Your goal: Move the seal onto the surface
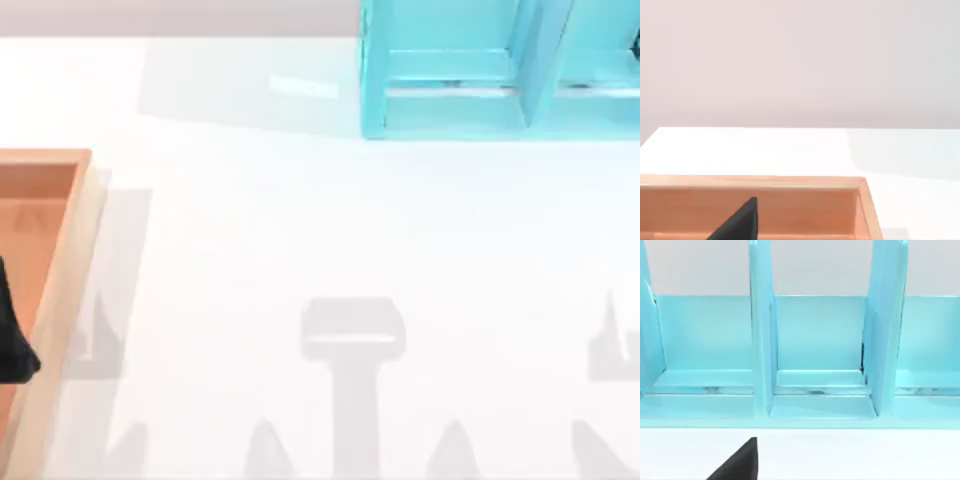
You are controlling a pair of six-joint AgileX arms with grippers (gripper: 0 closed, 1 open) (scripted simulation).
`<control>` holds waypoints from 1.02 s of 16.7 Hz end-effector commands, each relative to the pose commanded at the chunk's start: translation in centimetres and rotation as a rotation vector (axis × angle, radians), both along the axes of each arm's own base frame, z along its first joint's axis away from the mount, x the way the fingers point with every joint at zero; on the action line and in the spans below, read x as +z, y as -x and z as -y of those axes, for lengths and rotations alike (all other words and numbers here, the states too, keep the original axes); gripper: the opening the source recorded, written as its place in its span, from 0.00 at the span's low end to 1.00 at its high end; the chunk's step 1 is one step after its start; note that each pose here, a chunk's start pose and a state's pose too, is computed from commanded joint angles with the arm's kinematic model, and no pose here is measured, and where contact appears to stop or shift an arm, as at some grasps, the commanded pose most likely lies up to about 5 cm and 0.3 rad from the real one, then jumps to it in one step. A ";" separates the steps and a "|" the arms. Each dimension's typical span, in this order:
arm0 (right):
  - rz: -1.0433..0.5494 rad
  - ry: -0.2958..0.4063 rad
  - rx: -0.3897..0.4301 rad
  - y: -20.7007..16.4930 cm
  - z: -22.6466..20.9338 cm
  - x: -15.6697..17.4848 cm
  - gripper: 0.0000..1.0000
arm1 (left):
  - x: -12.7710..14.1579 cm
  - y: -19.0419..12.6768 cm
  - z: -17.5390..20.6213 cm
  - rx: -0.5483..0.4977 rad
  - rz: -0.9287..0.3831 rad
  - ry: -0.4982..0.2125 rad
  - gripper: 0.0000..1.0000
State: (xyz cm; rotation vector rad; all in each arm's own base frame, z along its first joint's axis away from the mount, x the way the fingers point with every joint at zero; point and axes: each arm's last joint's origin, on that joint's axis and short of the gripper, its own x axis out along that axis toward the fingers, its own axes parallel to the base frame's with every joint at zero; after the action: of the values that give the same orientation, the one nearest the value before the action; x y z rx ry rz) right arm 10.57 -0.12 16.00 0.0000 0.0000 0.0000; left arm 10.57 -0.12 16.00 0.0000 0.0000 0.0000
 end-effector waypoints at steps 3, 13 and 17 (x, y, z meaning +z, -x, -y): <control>0.000 0.000 0.000 0.0 0.0 0.0 1.00 | 0.2 0.0 0.0 0.004 -0.011 -0.004 1.00; 0.000 0.000 0.000 0.0 0.0 0.0 1.00 | 8.0 -3.7 -2.2 0.089 -0.636 -0.102 1.00; 0.000 0.000 0.000 0.0 0.0 0.0 1.00 | 9.9 -8.6 -4.3 0.079 -1.018 -0.096 1.00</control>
State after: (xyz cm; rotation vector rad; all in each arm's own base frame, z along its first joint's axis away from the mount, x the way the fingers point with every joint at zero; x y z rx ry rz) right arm 10.57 -0.12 16.00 0.0000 0.0000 0.0000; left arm 19.13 4.13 25.93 0.0958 1.0178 0.0788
